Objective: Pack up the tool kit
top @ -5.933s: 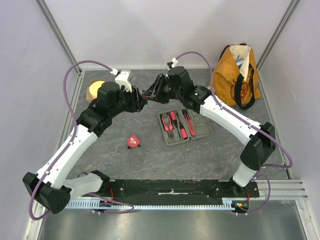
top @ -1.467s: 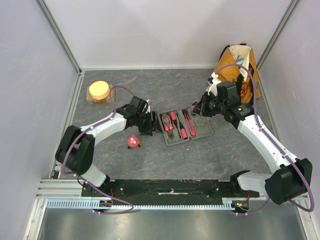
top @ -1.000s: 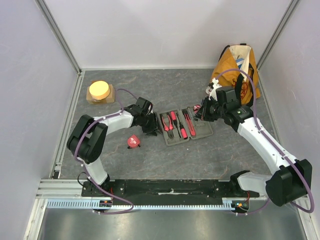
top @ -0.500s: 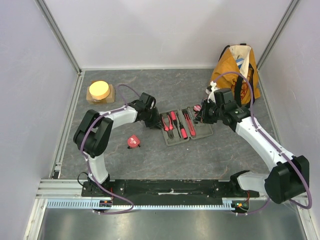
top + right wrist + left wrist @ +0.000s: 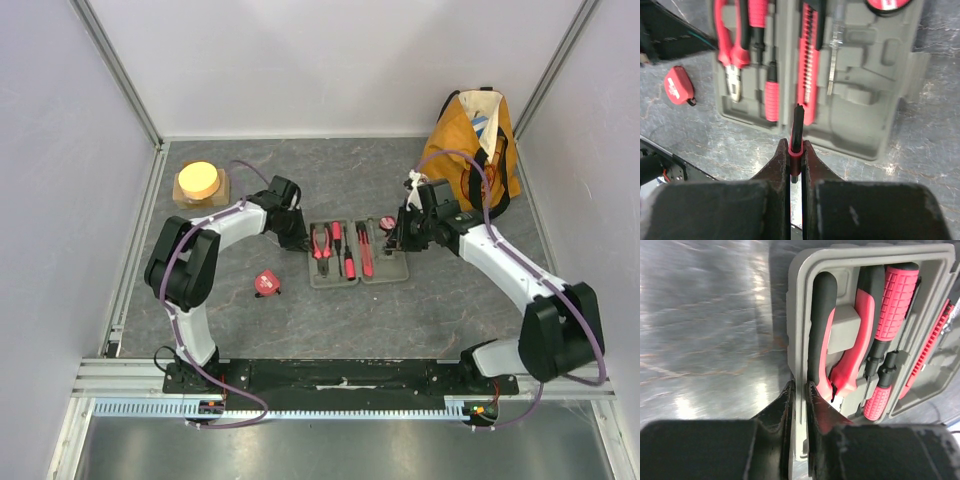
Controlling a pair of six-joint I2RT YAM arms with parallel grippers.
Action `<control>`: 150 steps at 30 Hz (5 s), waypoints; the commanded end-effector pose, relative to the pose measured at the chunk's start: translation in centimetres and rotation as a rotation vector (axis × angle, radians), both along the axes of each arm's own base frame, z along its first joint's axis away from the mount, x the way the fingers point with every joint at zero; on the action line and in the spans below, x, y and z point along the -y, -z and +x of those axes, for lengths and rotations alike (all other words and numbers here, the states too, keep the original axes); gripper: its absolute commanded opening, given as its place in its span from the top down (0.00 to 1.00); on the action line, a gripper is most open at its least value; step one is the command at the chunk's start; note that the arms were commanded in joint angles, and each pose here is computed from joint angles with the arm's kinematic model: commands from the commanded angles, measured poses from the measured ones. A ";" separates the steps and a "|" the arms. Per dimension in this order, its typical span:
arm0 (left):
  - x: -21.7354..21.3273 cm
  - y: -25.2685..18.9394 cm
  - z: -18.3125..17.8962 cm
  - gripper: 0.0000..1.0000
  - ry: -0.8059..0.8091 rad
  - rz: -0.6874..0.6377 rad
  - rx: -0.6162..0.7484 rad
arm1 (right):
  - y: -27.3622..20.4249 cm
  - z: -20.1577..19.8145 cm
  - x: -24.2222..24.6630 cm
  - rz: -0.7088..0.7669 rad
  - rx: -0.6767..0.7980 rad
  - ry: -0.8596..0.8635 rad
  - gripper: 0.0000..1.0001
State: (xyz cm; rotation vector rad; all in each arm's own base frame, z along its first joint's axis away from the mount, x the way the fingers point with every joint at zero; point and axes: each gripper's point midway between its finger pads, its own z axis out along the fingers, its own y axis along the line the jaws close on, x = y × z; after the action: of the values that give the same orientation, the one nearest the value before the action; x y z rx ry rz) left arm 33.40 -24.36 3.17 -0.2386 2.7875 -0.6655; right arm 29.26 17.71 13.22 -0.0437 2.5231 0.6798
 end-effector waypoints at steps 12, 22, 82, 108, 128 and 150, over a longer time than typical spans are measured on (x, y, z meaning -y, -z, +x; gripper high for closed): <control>-6.0 -0.4 -0.8 0.86 0.221 0.199 -0.057 | 4.9 2.8 -2.9 -0.025 -0.082 -0.219 1.00; -6.3 0.6 -0.4 0.86 0.282 0.209 -0.067 | 7.0 4.5 -3.2 -0.082 -0.097 -0.291 1.00; -4.1 -0.1 1.0 0.86 0.120 -0.002 -0.130 | 7.3 4.8 0.8 -0.292 -0.235 0.029 0.44; -4.2 -0.3 1.3 0.87 0.107 -0.020 -0.132 | 5.8 8.1 0.4 -0.404 -0.058 0.094 0.87; -4.1 -0.2 1.3 0.88 0.097 -0.027 -0.143 | 11.9 4.9 0.6 -0.443 -0.207 0.081 0.90; -9.3 -11.9 7.1 0.60 -0.111 0.119 0.206 | -3.6 12.1 -5.9 -0.253 0.228 0.031 0.57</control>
State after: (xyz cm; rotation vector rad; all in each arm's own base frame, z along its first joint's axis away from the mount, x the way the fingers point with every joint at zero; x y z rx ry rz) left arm 39.31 -17.98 9.62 -0.1854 2.7442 -0.6071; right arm 40.38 20.64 11.06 -0.0528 2.5271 0.2193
